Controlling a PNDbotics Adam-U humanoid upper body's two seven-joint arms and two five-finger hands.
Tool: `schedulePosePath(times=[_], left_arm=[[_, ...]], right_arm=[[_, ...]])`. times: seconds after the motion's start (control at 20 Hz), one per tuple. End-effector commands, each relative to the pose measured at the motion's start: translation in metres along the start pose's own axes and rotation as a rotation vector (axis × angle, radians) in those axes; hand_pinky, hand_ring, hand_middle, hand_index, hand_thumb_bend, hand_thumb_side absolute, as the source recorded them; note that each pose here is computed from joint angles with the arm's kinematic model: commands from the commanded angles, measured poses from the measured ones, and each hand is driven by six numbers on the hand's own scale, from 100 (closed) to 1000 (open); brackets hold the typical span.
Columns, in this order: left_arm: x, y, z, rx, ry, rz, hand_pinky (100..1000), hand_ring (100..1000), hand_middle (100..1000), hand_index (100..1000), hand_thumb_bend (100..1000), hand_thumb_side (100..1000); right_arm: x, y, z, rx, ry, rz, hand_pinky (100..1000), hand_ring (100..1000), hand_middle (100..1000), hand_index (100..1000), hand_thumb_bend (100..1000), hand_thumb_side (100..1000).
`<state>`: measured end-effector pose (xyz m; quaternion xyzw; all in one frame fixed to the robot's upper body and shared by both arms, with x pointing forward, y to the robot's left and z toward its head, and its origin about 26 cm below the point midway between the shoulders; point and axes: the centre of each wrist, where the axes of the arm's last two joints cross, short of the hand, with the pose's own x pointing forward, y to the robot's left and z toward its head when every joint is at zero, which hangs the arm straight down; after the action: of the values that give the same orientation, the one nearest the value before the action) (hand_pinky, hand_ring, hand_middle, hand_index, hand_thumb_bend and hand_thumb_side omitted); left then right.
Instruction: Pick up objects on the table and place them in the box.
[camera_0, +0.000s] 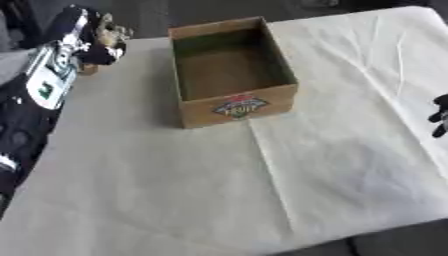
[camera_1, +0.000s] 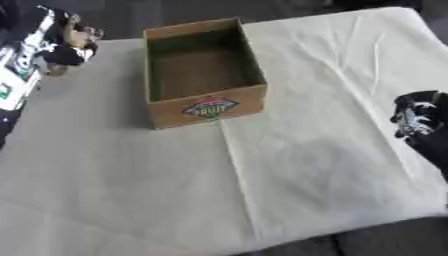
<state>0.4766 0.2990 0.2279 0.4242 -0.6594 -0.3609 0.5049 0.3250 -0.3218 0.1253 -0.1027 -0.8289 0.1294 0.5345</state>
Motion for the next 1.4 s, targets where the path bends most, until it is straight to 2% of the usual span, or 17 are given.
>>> schedulePosePath(times=[0.05, 0.2, 0.35, 0.4, 0.45, 0.75, 0.95, 1.0, 1.05, 1.1, 1.15, 1.2, 1.25, 1.3, 1.4], left_arm=[[0.040, 0.012, -0.008, 0.009, -0.129, -0.016, 337, 302, 246, 511, 329, 100], [0.074, 0.000, -0.011, -0.036, -0.232, -0.026, 338, 302, 246, 512, 330, 100], [0.097, -0.013, -0.011, -0.075, -0.294, -0.030, 344, 307, 246, 511, 333, 100], [0.102, -0.018, -0.011, -0.095, -0.310, -0.023, 347, 309, 251, 516, 412, 100], [0.107, -0.025, -0.011, -0.114, -0.320, -0.032, 350, 311, 253, 517, 338, 100], [0.119, -0.065, -0.008, -0.216, -0.369, -0.125, 398, 344, 283, 529, 374, 100], [0.120, -0.076, -0.007, -0.250, -0.390, -0.191, 411, 355, 294, 539, 381, 100], [0.120, -0.079, -0.006, -0.269, -0.394, -0.221, 472, 414, 359, 600, 416, 100], [0.121, -0.081, -0.006, -0.288, -0.396, -0.252, 477, 420, 367, 606, 421, 100], [0.121, -0.082, -0.006, -0.306, -0.397, -0.276, 502, 450, 414, 629, 443, 100], [0.121, -0.082, -0.006, -0.323, -0.398, -0.294, 504, 455, 420, 632, 444, 100], [0.121, -0.082, -0.006, -0.336, -0.398, -0.305, 530, 496, 479, 666, 467, 100], [0.121, -0.082, -0.006, -0.346, -0.398, -0.312, 537, 505, 490, 672, 473, 100], [0.121, -0.081, -0.007, -0.353, -0.398, -0.317, 593, 577, 575, 718, 533, 100], [0.121, -0.078, -0.007, -0.353, -0.400, -0.324, 643, 637, 652, 738, 617, 119]], right_arm=[[0.005, -0.005, -0.003, 0.004, -0.023, 0.009, 379, 528, 599, 622, 100, 345], [0.005, -0.004, -0.003, 0.009, -0.022, 0.005, 379, 528, 599, 622, 100, 344], [0.005, -0.003, -0.004, 0.017, -0.024, 0.001, 380, 529, 599, 622, 100, 348], [0.005, -0.002, -0.004, 0.020, -0.026, 0.000, 380, 529, 599, 622, 100, 344], [0.006, -0.002, -0.005, 0.023, -0.028, -0.002, 379, 529, 599, 622, 100, 344], [0.007, 0.001, -0.006, 0.035, -0.032, -0.008, 379, 529, 599, 622, 100, 344], [0.007, 0.001, -0.007, 0.036, -0.034, -0.008, 379, 529, 599, 622, 100, 344], [0.007, 0.001, -0.007, 0.037, -0.034, -0.009, 379, 529, 599, 622, 100, 343], [0.007, 0.001, -0.007, 0.037, -0.033, -0.009, 379, 529, 599, 622, 100, 343], [0.007, 0.001, -0.007, 0.038, -0.033, -0.009, 379, 529, 599, 621, 100, 343], [0.007, 0.001, -0.007, 0.038, -0.033, -0.009, 379, 529, 599, 621, 100, 343], [0.007, 0.001, -0.007, 0.038, -0.033, -0.009, 379, 529, 599, 621, 100, 343], [0.007, 0.001, -0.007, 0.037, -0.033, -0.009, 380, 529, 599, 621, 100, 343], [0.007, 0.001, -0.007, 0.038, -0.033, -0.009, 380, 529, 599, 621, 100, 342], [0.007, 0.001, -0.007, 0.039, -0.032, -0.009, 380, 529, 599, 621, 100, 342]])
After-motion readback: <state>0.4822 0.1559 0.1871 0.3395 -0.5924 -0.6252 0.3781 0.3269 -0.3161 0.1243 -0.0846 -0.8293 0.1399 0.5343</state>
